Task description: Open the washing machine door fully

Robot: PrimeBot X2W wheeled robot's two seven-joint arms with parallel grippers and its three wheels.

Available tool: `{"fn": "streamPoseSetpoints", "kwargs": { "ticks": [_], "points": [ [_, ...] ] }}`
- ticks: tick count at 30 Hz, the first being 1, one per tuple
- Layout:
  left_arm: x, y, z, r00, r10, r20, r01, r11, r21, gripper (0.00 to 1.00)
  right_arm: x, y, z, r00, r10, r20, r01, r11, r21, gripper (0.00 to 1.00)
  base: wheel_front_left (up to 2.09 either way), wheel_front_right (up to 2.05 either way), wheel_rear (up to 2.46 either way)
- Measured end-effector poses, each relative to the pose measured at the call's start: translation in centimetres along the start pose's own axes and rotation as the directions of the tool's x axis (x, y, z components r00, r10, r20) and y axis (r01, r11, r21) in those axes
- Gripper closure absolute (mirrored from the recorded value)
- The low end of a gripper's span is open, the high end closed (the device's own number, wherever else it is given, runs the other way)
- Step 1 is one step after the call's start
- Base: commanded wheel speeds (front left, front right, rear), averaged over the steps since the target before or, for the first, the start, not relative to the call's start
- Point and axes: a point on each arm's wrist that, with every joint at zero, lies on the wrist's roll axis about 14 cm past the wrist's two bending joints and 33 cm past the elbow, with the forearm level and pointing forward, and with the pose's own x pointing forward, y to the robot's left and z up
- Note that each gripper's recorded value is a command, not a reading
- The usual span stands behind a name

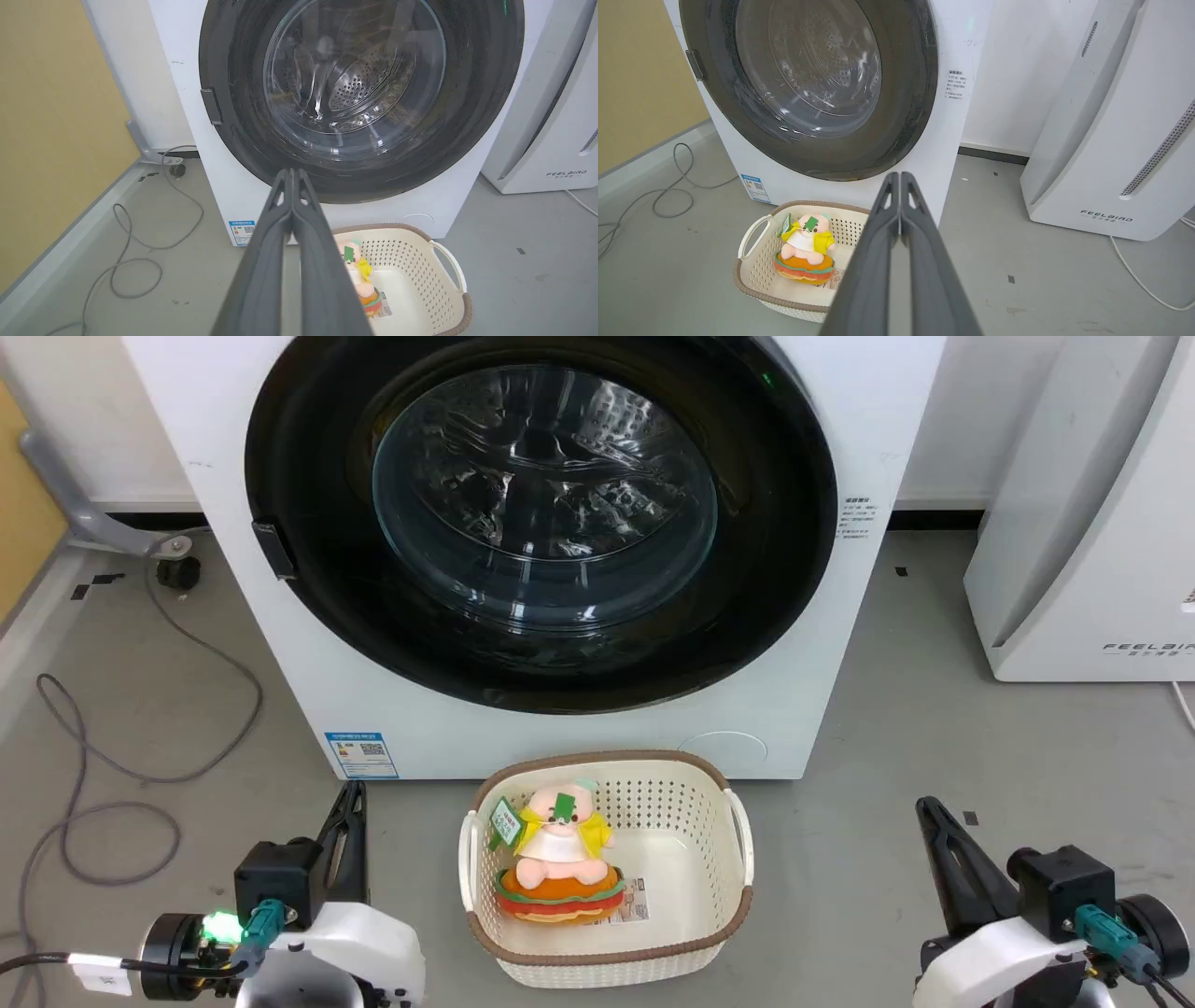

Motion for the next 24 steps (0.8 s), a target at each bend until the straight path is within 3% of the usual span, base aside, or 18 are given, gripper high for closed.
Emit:
{"fn": "streamPoseSetpoints", "kwargs": {
  "ticks": [15,16,24],
  "points": [
    [0.00,0.00,0.00,1.000,0.000,0.000,0.000,1.000,0.000,1.00,0.00,-0.01,0.00,1.000,0.000,0.000,0.000,1.000,0.000,1.00,0.00,0.00,0.00],
    [0.00,0.00,0.00,1.000,0.000,0.000,0.000,1.000,0.000,0.00,0.00,-0.01,-0.01,1.000,0.000,0.000,0.000,1.000,0.000,0.00,0.00,0.00,0.00],
    [0.01,-0.38,-0.22,1.000,-0.010,-0.006,0.010,1.000,-0.001,0.00,-0.05,-0.01,-0.35,1.000,-0.001,-0.009,0.001,1.000,0.005,0.00,0.00,0.00,0.00]
  ]
}}
